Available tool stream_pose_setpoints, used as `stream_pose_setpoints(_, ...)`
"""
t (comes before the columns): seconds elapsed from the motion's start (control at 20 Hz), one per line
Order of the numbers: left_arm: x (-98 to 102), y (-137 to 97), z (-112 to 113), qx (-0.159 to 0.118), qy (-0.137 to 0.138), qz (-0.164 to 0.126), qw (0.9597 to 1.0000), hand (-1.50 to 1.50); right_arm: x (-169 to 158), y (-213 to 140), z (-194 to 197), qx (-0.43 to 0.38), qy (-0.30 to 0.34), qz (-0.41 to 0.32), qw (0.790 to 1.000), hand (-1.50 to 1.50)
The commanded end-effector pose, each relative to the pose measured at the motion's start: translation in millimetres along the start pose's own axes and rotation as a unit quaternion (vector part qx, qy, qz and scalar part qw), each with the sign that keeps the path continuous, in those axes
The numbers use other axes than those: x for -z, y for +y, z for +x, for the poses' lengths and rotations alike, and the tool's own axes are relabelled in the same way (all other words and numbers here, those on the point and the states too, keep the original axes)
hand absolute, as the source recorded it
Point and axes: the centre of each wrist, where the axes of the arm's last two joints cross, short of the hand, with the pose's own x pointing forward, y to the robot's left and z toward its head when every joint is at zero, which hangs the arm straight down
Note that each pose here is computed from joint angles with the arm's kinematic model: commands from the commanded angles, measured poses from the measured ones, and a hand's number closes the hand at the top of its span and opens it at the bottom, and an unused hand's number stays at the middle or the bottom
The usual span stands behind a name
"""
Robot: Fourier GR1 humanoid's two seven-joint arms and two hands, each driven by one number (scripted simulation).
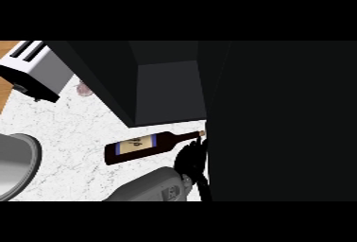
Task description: Pick up the wine, place it into the cabinet and close the cabinet
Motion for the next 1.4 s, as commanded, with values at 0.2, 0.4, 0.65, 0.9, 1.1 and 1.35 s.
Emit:
stream_pose_setpoints(0.2, -7, 0, 20, 0.027, -0.008, 0.023, 0.9994, -1.5, 0, 5, 16, 0.002, -0.005, -0.018, 1.0, -1.5)
stream_pose_setpoints(0.4, 8, 17, 20, 0.042, -0.005, 0.043, 0.9982, -1.5, -2, -3, 10, -0.014, 0.006, -0.009, 1.0, -1.5)
stream_pose_setpoints(0.65, 4, 21, 30, 0.038, -0.004, 0.04, 0.9985, -1.5, 1, -8, 17, -0.007, -0.001, -0.026, 1.0, -1.5)
stream_pose_setpoints(0.9, 6, 35, 38, 0.056, 0.009, 0.052, 0.997, -1.5, -5, 5, 17, -0.001, 0.0, -0.024, 1.0, -1.5)
stream_pose_setpoints(1.1, 9, 35, 36, 0.06, 0.018, 0.058, 0.9964, -1.5, -8, -8, 14, -0.014, 0.007, -0.026, 1.0, -1.5)
stream_pose_setpoints(1.35, 26, 34, 11, 0.069, 0.024, 0.049, 0.9961, -1.5, -20, -7, 28, -0.013, 0.005, -0.033, 0.999, -1.5)
